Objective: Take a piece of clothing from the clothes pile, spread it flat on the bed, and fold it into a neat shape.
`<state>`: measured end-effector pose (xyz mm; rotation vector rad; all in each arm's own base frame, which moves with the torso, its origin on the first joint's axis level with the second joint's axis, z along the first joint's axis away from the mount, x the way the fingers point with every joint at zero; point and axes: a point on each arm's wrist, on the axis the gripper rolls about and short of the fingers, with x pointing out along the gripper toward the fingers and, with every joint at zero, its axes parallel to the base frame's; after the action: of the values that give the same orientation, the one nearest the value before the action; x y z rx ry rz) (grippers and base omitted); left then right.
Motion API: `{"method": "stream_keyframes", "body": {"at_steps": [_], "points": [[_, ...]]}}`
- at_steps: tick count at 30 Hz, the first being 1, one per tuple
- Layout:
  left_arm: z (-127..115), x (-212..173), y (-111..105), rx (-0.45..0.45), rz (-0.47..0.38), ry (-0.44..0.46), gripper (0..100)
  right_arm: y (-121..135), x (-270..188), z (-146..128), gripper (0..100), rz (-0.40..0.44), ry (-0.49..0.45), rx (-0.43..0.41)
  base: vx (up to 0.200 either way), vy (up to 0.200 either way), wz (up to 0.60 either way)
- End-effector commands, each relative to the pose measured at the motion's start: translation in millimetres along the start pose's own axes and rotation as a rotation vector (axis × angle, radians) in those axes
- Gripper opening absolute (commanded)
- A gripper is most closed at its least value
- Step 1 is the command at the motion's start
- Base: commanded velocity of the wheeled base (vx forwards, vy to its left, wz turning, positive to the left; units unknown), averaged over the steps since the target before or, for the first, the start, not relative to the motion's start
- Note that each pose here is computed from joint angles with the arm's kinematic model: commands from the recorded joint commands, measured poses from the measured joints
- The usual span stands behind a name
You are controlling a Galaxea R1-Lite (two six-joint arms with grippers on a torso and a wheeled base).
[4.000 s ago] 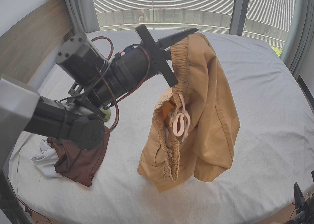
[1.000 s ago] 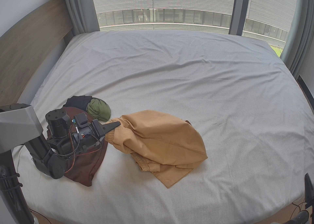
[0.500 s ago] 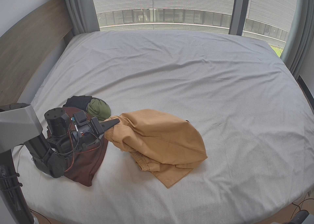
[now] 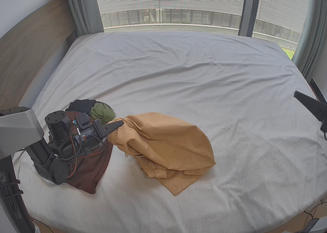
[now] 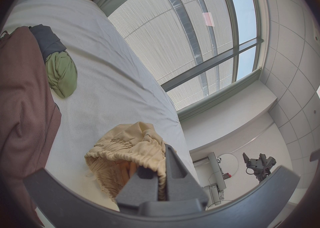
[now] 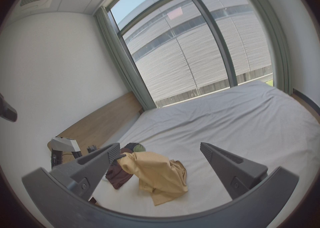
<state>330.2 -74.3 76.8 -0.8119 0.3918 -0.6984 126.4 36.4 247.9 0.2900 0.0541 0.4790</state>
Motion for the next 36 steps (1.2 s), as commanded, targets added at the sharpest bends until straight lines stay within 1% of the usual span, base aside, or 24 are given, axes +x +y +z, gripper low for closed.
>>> {"method": "stream_keyframes", "body": {"at_steps": [1,4,10,14,15,19,26,27,28,29,36], "points": [[1,1,-1,0.003,-0.005,-0.003,0,-19,47,-25,100,-0.014,0.18,0.06,0.0,0.0,0.0],[0,1,1,0.0,-0.002,0.001,0,-27,62,-38,100,-0.019,0.222,0.074,0.0,0.0,0.0],[0,1,2,-0.002,0.001,0.001,0,-41,79,-60,100,-0.035,0.247,0.095,0.0,0.0,0.0],[0,1,2,-0.002,0.001,0.001,0,-52,96,-79,100,-0.038,0.275,0.128,0.0,0.0,0.0],[0,1,2,-0.002,0.001,0.001,0,-52,96,-79,100,-0.038,0.275,0.128,0.0,0.0,0.0],[-1,2,2,-0.001,-0.001,0.001,0,-64,110,-100,100,-0.009,0.322,0.17,0.0,0.0,0.0],[-1,2,2,-0.002,-0.001,0.004,0,-87,128,-129,100,-0.002,0.411,0.22,0.0,0.0,0.0],[-1,2,1,-0.001,-0.002,0.003,0,-87,128,-130,100,-0.001,0.413,0.22,0.0,0.0,0.0],[-1,2,1,-0.001,-0.002,0.003,0,-92,131,-137,100,-0.007,0.425,0.228,0.0,0.0,0.0],[-1,2,1,-0.001,-0.002,0.003,0,-92,131,-137,100,-0.007,0.425,0.229,0.0,0.0,0.0],[-2,3,3,-0.005,0.003,0.007,0,-106,147,-165,100,0.009,0.446,0.244,0.0,0.0,0.0]]}}
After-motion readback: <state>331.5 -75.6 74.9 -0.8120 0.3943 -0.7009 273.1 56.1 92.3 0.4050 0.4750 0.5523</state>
